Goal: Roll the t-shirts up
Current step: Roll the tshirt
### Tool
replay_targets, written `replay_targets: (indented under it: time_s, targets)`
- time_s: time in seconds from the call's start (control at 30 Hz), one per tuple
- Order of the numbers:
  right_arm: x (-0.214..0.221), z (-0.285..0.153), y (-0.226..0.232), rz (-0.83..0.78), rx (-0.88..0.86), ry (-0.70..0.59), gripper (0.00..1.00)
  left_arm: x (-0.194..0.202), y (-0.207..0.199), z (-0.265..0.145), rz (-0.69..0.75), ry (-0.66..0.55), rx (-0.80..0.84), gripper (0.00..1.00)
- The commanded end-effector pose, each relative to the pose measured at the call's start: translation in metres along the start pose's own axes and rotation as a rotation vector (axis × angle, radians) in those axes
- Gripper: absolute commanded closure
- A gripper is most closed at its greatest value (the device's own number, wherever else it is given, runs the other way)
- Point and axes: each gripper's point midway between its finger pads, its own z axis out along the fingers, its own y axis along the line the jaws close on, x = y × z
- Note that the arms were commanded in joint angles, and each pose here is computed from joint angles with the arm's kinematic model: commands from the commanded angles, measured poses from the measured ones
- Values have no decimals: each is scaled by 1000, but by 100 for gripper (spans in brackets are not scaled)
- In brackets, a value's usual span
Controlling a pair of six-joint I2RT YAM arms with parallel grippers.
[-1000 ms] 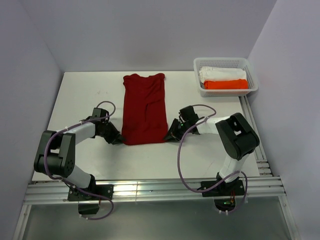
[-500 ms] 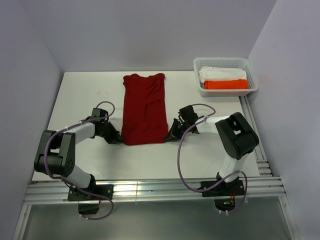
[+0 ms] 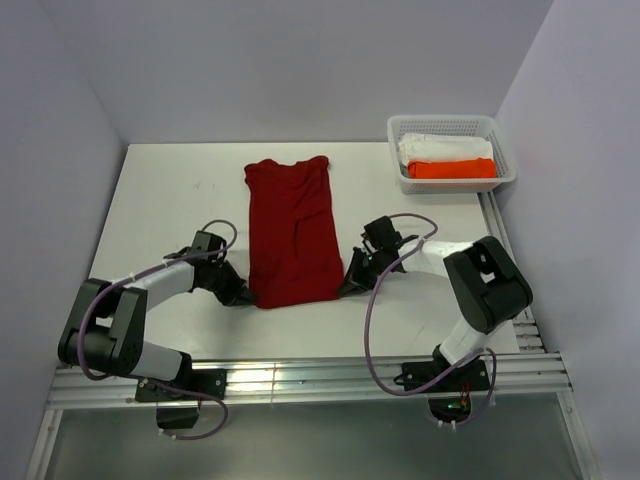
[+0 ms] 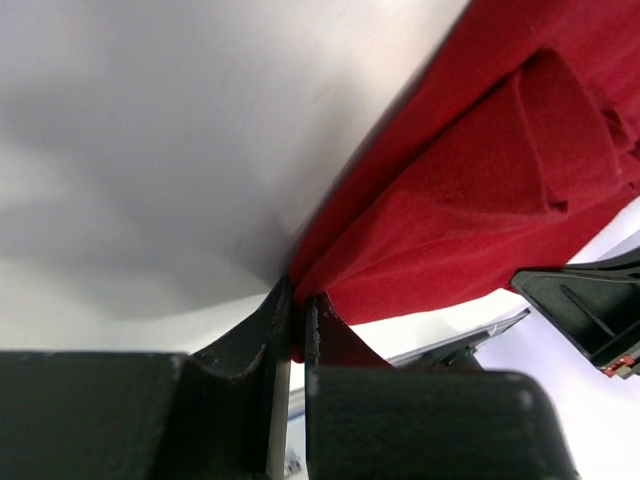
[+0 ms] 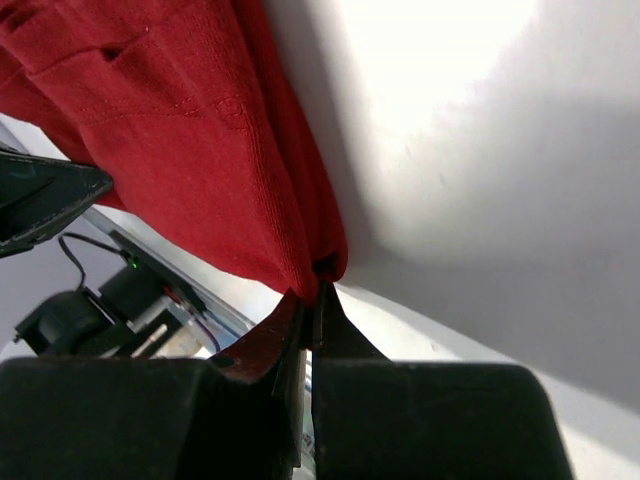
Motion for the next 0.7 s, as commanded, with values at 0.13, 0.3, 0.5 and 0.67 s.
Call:
replay_targets:
  time_s: [0.13, 0.3, 0.5, 0.67]
  targets:
    - [13, -30, 8, -59, 52, 34, 100, 29, 22, -19, -115, 49, -111, 100]
    - [4, -41, 26, -80, 76, 50, 100, 21, 0, -26, -136, 66, -100, 100]
    - [-13, -47, 43, -106, 100, 57, 100, 1, -23, -41, -156, 41, -108, 100]
    - [-27, -45, 51, -99, 96, 71, 100, -14, -32, -49, -218, 49, -71, 99]
